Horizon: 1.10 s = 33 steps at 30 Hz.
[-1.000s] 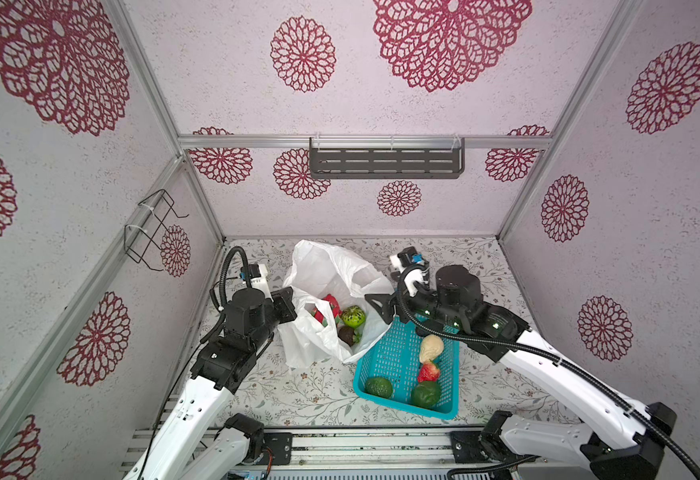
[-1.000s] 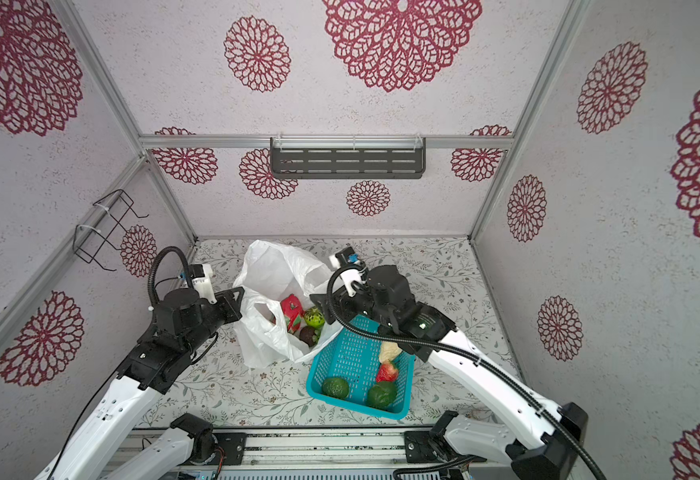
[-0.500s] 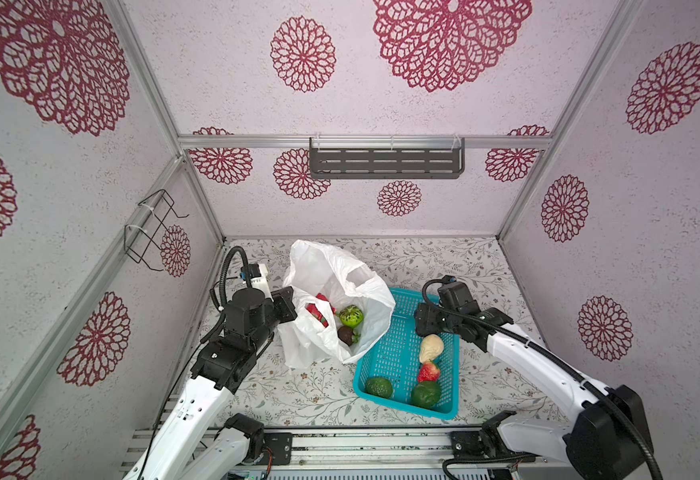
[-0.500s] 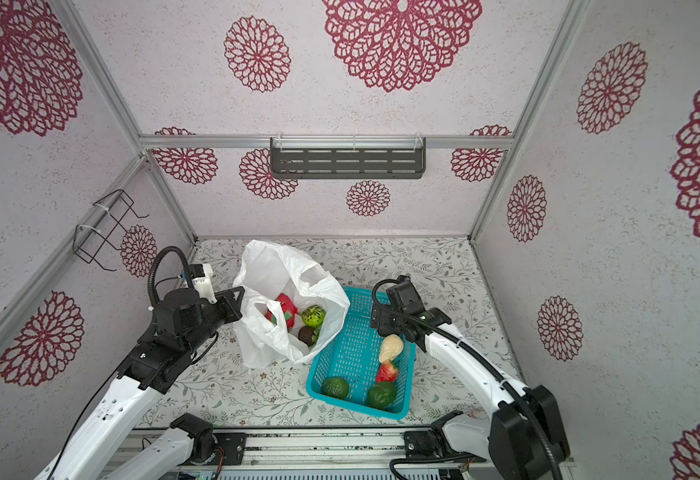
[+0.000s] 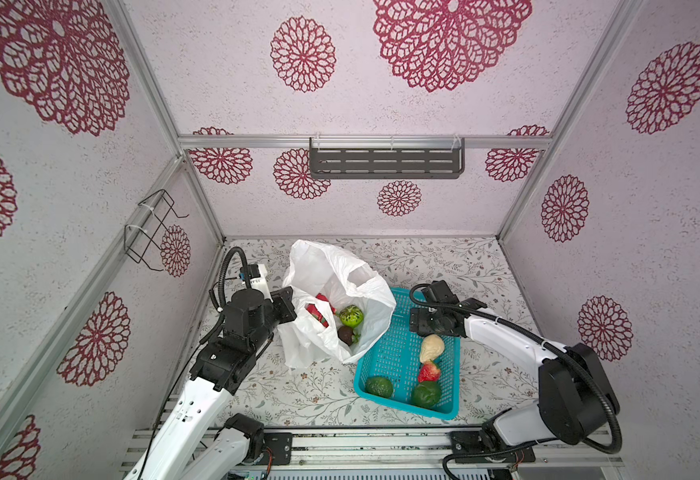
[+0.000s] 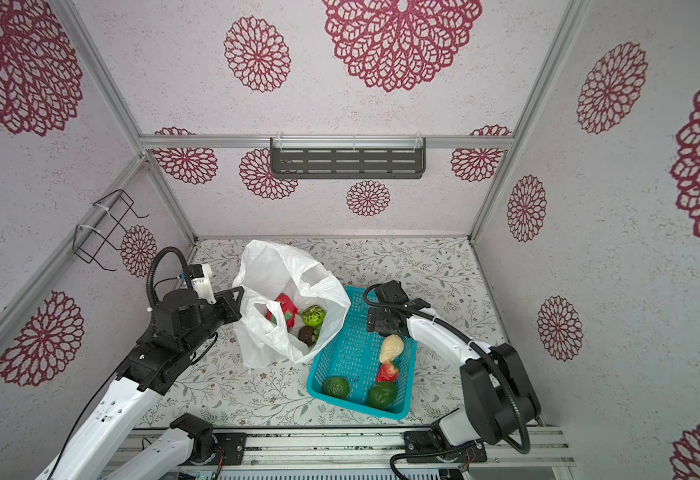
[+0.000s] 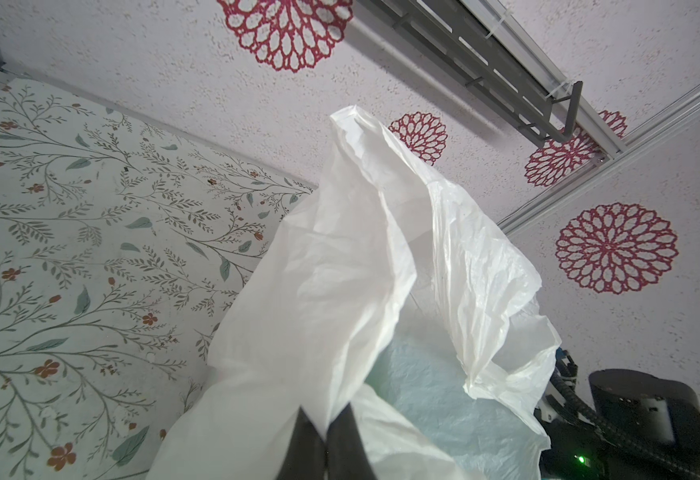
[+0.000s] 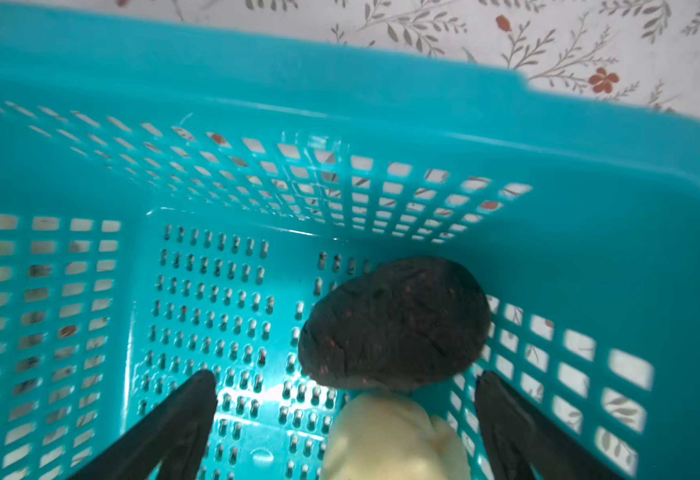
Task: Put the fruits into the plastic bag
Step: 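Grasp the dark avocado in the basket with the right gripper, then lift the avocado and carry it over the bag opening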
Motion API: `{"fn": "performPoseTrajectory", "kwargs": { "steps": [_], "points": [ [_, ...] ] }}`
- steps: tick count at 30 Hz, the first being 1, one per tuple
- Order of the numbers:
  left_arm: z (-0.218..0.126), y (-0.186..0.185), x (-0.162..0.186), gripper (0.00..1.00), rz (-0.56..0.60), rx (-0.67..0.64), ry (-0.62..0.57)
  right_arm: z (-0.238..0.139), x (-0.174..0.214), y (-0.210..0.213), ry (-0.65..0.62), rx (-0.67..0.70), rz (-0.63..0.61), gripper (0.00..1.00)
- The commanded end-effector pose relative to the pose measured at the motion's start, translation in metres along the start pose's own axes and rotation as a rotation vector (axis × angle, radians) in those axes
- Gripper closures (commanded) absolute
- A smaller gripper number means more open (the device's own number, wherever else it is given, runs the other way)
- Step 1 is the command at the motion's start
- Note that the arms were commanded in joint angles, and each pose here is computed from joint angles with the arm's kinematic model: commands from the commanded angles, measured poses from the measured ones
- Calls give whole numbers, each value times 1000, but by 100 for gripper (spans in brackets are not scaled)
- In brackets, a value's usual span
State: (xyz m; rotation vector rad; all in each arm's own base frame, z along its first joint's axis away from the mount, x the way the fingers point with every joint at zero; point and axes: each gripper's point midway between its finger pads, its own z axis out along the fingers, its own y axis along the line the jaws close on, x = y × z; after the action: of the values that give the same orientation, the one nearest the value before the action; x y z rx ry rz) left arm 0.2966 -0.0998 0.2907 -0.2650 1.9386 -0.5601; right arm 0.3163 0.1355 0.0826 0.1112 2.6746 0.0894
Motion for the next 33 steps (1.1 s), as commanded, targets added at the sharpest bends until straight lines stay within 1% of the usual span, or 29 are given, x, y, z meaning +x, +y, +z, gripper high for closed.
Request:
{"fn": "performPoseTrajectory", "kwargs": {
  "steps": [1, 5, 10, 13, 16, 19, 21, 24, 27, 29, 31, 33],
  "points": [
    [-4, -1, -2, 100, 19, 5, -18, 6, -3, -9, 5, 75, 8, 1],
    [-4, 0, -2, 100, 20, 0, -20, 21, 1, -7, 36, 87, -19, 1],
    [-3, 0, -2, 100, 19, -3, -19, 31, 4, 7, 47, 45, -67, 2],
    [-3, 1, -3, 100, 16, -6, -18, 33, 5, 13, 47, 25, -85, 7],
    [-3, 0, -3, 100, 16, -4, -19, 35, 6, 18, 47, 0, -92, 16],
    [-3, 0, -3, 100, 14, -4, -17, 39, 6, 24, 51, -32, -96, 31],
    [-2, 0, -3, 100, 12, -4, -14, 41, 7, 27, 62, -42, -99, 45],
    [-2, 0, -2, 100, 11, -5, -11, 39, 5, 30, 48, -61, -102, 58],
    [-3, 0, -2, 100, 13, -8, -10, 27, -2, 35, -3, -108, -96, 68],
    [-2, 1, -2, 100, 12, -9, -11, 13, -10, 38, -58, -143, -84, 72],
    [-2, 0, -2, 100, 13, -9, -11, -5, -22, 42, -125, -182, -69, 74],
    [0, 0, -2, 100, 14, -7, -8, -34, -38, 50, -220, -245, -59, 74]
  ]
}}
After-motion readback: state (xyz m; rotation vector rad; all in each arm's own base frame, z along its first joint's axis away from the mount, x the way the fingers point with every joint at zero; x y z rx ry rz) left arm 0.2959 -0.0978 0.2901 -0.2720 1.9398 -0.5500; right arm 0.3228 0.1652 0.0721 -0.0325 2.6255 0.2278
